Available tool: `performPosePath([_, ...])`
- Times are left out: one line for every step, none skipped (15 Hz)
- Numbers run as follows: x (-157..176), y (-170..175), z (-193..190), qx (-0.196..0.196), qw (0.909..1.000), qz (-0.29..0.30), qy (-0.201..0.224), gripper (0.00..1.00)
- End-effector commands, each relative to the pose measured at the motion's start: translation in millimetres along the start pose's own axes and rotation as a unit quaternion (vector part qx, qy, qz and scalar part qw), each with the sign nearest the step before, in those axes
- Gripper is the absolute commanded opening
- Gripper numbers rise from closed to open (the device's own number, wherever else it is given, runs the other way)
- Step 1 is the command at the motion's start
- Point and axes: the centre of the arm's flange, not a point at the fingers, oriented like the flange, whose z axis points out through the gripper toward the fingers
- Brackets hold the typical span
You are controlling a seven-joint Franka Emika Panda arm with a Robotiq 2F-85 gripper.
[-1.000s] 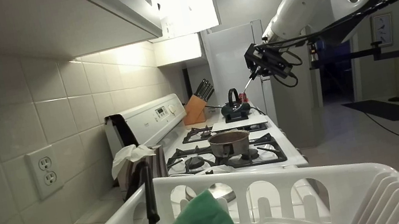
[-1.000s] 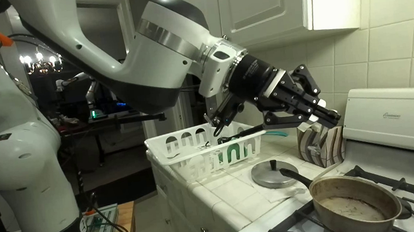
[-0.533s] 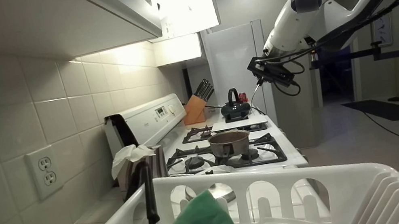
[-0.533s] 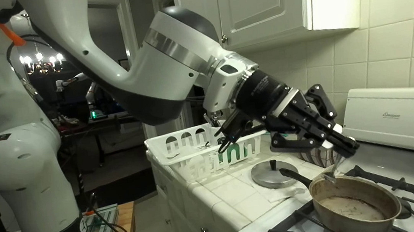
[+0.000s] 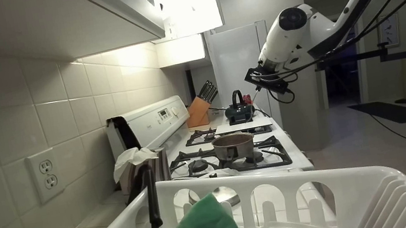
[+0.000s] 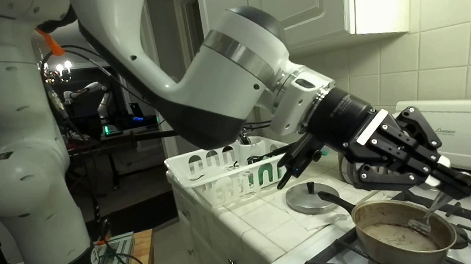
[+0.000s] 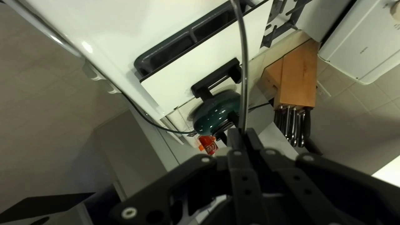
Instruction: Use the fork to remove the green cloth from the pot, put the green cloth in the white drying rack and put the fork back in the pot
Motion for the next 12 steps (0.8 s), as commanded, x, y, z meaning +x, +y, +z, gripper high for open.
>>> performPosePath([-7,-23,26,0.038,0.9984,0.014,-0.041,0.01])
performPosePath([-9,-25,28,0.048,0.9967,0.017,-0.063,0.01])
performPosePath([-10,-26,29,0.054,0.9950,0.021,-0.081,0.01])
performPosePath([-11,-24,31,0.057,0.9936,0.021,-0.095,0.01])
performPosePath([-12,-20,33,0.060,0.9920,0.025,-0.108,0.01])
performPosePath([-11,-13,36,0.058,0.9905,0.027,-0.122,0.01])
performPosePath([-11,-9,41,0.058,0.9888,0.029,-0.135,0.01])
performPosePath([-12,-2,45,0.055,0.9871,0.028,-0.148,0.01])
performPosePath([-12,5,47,0.053,0.9855,0.028,-0.159,0.01])
performPosePath([-14,10,52,0.051,0.9838,0.028,-0.170,0.01])
performPosePath([-16,13,56,0.050,0.9823,0.028,-0.178,0.01])
performPosePath([-17,16,60,0.049,0.9810,0.029,-0.186,0.01])
